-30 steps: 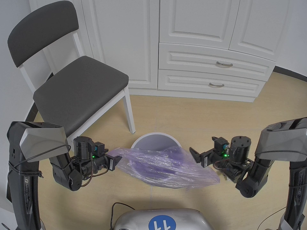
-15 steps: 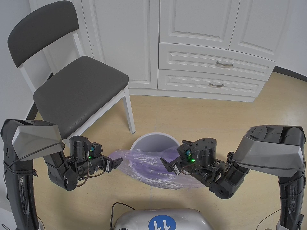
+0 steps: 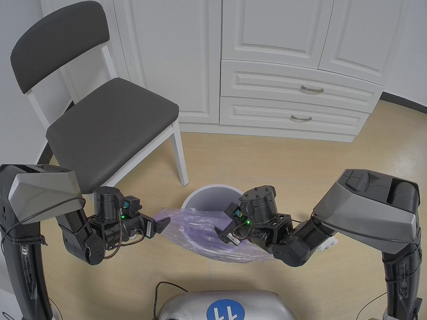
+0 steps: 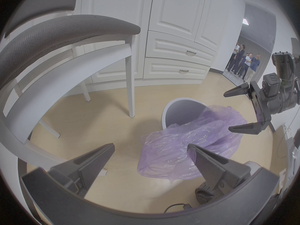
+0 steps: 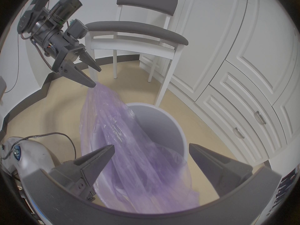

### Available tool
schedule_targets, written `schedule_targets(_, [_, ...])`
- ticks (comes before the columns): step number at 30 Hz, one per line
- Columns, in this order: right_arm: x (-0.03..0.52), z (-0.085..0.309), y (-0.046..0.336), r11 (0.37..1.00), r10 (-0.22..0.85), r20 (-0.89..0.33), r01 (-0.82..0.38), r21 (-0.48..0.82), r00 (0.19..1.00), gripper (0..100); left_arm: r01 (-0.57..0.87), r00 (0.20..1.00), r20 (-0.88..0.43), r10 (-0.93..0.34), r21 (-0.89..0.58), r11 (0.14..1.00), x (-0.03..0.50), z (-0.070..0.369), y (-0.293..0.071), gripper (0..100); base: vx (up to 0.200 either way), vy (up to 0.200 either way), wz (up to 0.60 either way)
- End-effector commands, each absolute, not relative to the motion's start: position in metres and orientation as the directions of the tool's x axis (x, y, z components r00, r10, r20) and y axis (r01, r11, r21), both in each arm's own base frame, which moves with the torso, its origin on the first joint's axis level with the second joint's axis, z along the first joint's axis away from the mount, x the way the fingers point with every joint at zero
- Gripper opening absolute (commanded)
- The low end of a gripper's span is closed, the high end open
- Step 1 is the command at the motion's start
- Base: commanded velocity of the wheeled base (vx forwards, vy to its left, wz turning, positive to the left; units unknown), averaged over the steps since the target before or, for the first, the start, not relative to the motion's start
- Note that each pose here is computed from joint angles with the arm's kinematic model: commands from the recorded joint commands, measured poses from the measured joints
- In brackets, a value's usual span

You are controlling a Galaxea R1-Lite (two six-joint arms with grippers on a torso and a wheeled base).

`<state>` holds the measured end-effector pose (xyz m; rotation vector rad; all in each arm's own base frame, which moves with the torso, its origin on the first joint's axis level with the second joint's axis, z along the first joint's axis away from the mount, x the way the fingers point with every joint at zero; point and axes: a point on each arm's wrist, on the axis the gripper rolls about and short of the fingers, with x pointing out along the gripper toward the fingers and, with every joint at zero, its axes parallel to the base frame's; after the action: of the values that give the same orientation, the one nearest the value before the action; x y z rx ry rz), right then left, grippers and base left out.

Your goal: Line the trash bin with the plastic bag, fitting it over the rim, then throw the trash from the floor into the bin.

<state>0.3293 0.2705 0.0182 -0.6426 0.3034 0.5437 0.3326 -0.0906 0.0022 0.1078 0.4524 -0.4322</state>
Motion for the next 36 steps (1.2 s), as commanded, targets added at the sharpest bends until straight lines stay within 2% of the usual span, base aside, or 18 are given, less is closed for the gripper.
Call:
schedule_targets(1, [0.333,0.009,0.274,0.666,0.374,-0.438,-0.565,-0.487,0.818,100,0.424,0.815,-0.440,-0.378,0.007,0.906,0.333,0.004,-0.089,100,0.000,0.000,0.00])
schedule_targets(10, [0.321,0.016,0.279,0.650,0.397,-0.436,-0.583,-0.487,0.807,100,0.420,0.818,-0.436,-0.375,0.009,0.907,0.334,0.005,-0.088,100,0.000,0.000,0.00])
schedule_targets(18, [0.323,-0.005,0.279,0.638,0.379,-0.477,-0.597,-0.486,0.793,100,0.419,0.819,-0.436,-0.373,0.009,0.908,0.334,0.005,-0.088,100,0.000,0.000,0.00])
schedule_targets(25, [0.338,-0.020,0.268,0.657,0.338,-0.495,-0.577,-0.485,0.801,100,0.417,0.820,-0.436,-0.372,0.009,0.909,0.335,0.005,-0.088,100,0.000,0.000,0.00])
schedule_targets(36, [0.355,-0.009,0.263,0.693,0.322,-0.451,-0.532,-0.486,0.832,100,0.418,0.818,-0.440,-0.372,0.009,0.908,0.335,0.003,-0.088,100,0.000,0.000,0.00])
